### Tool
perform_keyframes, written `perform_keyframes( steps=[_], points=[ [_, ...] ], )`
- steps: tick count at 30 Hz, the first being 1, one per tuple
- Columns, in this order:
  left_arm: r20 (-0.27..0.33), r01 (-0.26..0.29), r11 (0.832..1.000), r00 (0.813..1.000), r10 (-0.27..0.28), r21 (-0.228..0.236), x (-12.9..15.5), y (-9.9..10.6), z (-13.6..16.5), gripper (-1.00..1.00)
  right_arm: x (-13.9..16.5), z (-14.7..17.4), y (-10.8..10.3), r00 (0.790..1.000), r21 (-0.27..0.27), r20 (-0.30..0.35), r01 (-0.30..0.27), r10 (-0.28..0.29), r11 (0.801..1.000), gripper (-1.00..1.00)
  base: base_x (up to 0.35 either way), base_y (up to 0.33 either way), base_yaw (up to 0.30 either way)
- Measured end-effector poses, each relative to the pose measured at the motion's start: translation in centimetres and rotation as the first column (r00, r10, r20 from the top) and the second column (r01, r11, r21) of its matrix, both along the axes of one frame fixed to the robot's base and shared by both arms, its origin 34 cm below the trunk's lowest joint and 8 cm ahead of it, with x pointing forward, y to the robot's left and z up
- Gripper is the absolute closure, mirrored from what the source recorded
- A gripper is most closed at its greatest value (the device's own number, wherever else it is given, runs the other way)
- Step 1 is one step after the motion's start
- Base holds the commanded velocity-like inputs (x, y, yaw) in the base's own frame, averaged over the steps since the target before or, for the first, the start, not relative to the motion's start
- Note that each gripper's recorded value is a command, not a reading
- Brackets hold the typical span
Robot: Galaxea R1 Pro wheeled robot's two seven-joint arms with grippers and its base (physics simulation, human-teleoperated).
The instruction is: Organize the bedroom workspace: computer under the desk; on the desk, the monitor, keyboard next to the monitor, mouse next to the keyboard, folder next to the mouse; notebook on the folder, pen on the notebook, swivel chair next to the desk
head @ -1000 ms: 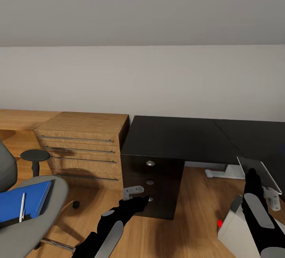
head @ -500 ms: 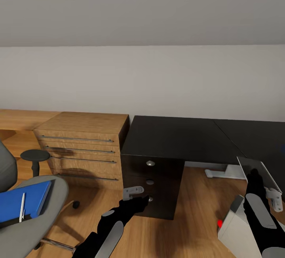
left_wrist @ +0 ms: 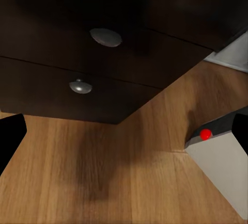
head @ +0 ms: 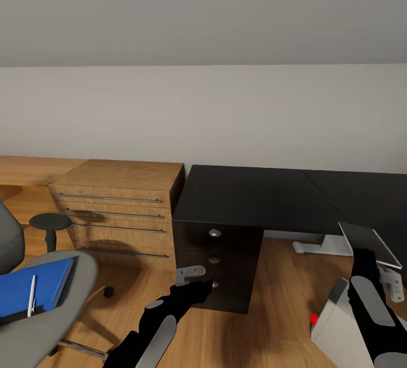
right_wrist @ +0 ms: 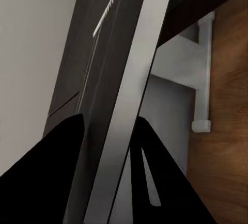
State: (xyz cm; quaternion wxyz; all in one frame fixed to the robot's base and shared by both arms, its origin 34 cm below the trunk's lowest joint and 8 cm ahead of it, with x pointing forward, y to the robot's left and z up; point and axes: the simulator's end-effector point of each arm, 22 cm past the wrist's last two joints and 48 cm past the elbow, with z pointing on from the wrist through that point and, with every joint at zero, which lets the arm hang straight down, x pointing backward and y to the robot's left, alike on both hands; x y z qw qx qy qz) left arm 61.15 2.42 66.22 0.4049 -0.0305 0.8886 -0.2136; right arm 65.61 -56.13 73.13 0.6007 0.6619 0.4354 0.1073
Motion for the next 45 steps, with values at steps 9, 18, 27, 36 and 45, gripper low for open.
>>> perform_keyframes(
  steps=[9,18,27,36,45],
  points=[
    [0.0,-0.001,1.0,1.0,0.001,0.001,0.0,0.1,0.0,-1.0,0.1,0.0,0.2,1.0,0.0,0.0,-0.002,0.002,1.0,1.0,0.0,0.0,0.0],
    [-0.001,-0.002,1.0,1.0,0.002,0.002,0.2,0.1,1.3,-1.0,0.4,1.5,0.4,1.0,-0.003,0.002,-0.009,0.009,1.0,1.0,0.0,0.0,0.0],
    [-0.009,-0.002,1.0,1.0,0.002,0.006,0.3,0.1,2.7,-1.0,1.4,4.2,1.2,0.999,-0.017,0.025,-0.03,0.03,0.999,1.0,0.0,0.0,0.0],
    [-0.012,-0.001,1.0,1.0,0.001,0.006,0.5,0.1,4.3,-1.0,3.2,7.1,4.4,0.994,-0.031,0.051,-0.093,0.095,0.995,1.0,0.0,0.0,0.0],
    [-0.013,-0.001,1.0,1.0,0.001,0.006,0.6,0.1,5.9,-1.0,4.3,13.0,6.7,0.979,-0.036,0.161,-0.118,0.122,0.992,1.0,0.0,0.0,0.0]
  ],
)
